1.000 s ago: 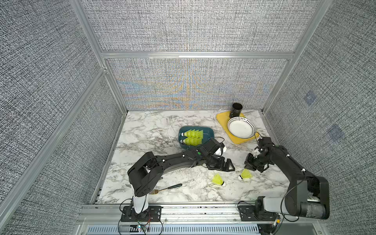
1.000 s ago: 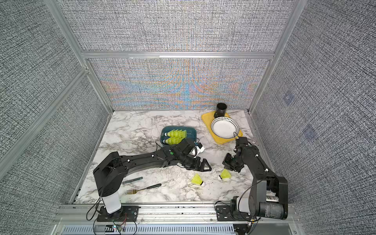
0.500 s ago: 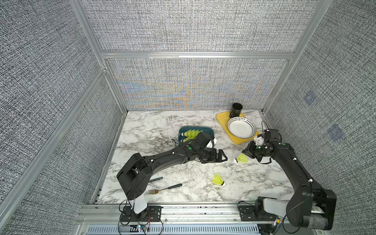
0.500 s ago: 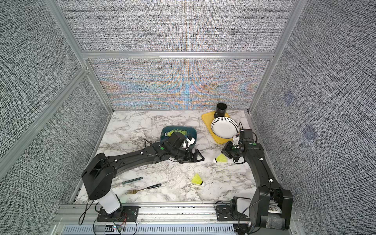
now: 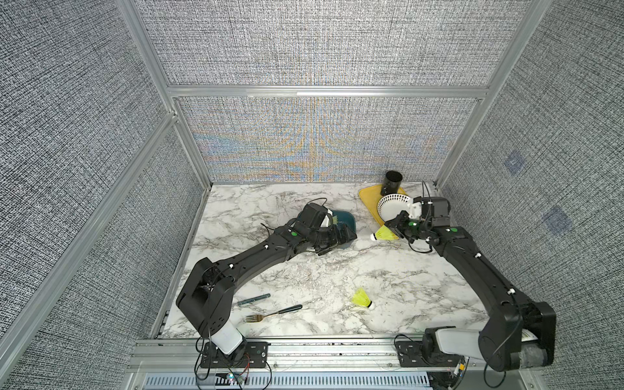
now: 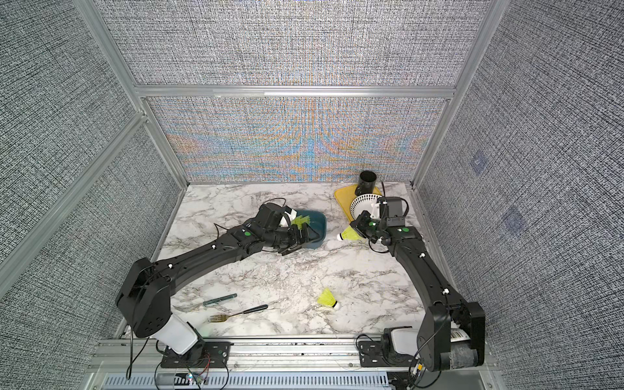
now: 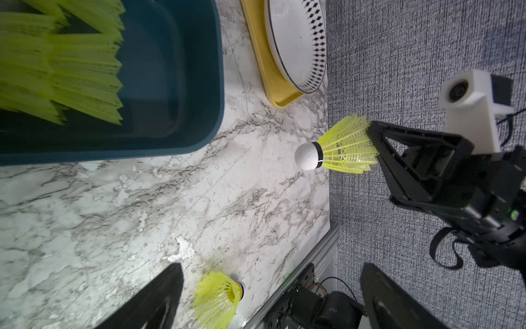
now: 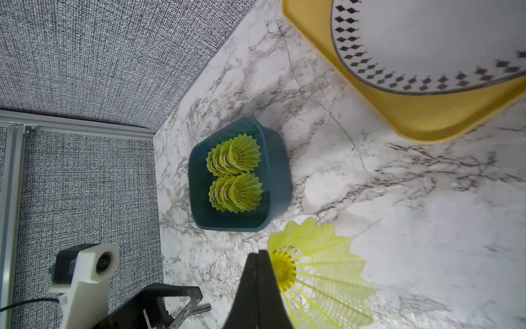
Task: Put the shuttlecocks into the storage box
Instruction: Place the shuttlecock in the storage box.
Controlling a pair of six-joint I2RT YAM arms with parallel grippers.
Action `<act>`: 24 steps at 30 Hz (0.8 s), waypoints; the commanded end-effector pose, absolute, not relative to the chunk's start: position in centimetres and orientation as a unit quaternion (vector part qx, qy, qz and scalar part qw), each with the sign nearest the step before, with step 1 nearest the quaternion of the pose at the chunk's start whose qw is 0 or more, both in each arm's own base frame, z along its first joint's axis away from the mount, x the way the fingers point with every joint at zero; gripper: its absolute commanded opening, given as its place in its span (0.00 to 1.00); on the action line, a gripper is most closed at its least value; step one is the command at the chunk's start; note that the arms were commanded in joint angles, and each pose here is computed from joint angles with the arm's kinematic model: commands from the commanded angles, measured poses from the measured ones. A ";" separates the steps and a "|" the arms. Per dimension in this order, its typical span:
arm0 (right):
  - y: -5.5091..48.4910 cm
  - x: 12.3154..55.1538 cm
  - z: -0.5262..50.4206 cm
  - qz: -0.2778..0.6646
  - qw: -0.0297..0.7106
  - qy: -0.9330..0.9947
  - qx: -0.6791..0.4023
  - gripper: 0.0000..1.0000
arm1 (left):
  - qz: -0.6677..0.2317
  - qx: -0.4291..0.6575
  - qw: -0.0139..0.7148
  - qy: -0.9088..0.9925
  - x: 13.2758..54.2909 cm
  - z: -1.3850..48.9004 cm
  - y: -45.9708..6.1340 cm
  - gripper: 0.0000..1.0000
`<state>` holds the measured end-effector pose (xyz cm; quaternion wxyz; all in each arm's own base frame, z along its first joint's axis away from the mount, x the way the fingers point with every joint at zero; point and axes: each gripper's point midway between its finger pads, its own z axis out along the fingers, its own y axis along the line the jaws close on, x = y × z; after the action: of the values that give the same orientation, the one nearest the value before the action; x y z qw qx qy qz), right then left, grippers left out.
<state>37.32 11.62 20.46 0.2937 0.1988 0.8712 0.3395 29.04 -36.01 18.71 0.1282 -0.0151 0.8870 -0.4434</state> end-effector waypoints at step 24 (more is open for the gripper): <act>20.6 46.4 18.7 0.339 0.364 0.845 0.195 0.00 | -0.441 -0.154 0.146 0.872 33.5 18.9 -29.6 1.00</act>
<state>45.44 20.30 17.86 0.3436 0.1904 0.8560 0.3361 33.08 -29.74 18.44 0.1337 -0.1544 0.8765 -0.4360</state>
